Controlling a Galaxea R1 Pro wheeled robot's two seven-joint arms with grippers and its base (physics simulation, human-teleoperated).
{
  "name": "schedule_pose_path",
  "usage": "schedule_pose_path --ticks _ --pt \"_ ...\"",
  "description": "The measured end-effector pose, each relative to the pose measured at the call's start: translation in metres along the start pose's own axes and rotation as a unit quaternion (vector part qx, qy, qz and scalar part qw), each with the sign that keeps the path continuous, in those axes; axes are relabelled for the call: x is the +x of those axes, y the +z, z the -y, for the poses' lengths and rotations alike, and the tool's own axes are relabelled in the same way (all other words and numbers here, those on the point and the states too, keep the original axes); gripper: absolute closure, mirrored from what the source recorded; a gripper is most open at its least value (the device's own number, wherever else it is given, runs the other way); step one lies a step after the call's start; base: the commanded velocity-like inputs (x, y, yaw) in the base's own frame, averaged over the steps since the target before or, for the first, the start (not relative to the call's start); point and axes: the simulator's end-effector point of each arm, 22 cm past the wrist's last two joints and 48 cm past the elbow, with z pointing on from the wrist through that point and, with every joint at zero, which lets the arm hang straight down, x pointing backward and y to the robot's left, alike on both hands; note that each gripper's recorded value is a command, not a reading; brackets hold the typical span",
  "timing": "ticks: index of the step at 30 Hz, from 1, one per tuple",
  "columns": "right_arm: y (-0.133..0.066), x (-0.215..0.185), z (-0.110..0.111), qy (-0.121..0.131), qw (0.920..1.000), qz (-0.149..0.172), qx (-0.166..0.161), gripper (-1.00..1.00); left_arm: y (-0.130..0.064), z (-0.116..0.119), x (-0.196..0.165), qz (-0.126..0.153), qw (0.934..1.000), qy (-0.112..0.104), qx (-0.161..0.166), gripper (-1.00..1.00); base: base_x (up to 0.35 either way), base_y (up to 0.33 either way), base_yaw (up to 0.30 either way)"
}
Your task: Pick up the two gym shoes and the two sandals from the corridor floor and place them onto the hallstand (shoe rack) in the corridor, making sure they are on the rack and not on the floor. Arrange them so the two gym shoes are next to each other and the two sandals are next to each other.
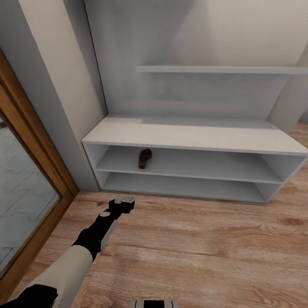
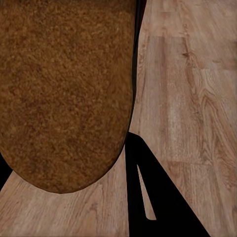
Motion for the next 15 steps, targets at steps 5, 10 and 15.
schedule_pose_path --ticks 5,10,15 --pt "0.0001 0.0002 -0.0001 0.000 1.0000 0.000 0.000 1.00 0.0003 0.0004 0.0003 0.000 1.0000 0.000 0.000 -1.00 -0.249 -0.048 0.000" --pt "0.0001 0.0005 -0.0001 0.000 1.0000 0.000 0.000 1.00 0.0002 0.0005 0.0002 0.000 1.0000 0.000 0.001 -1.00 -0.244 0.122 0.000" --pt "0.0000 0.0003 0.0000 0.000 1.0000 -0.001 0.000 1.00 -0.0001 0.0000 -0.0003 0.000 1.0000 0.000 0.003 -1.00 -0.049 0.044 0.000"
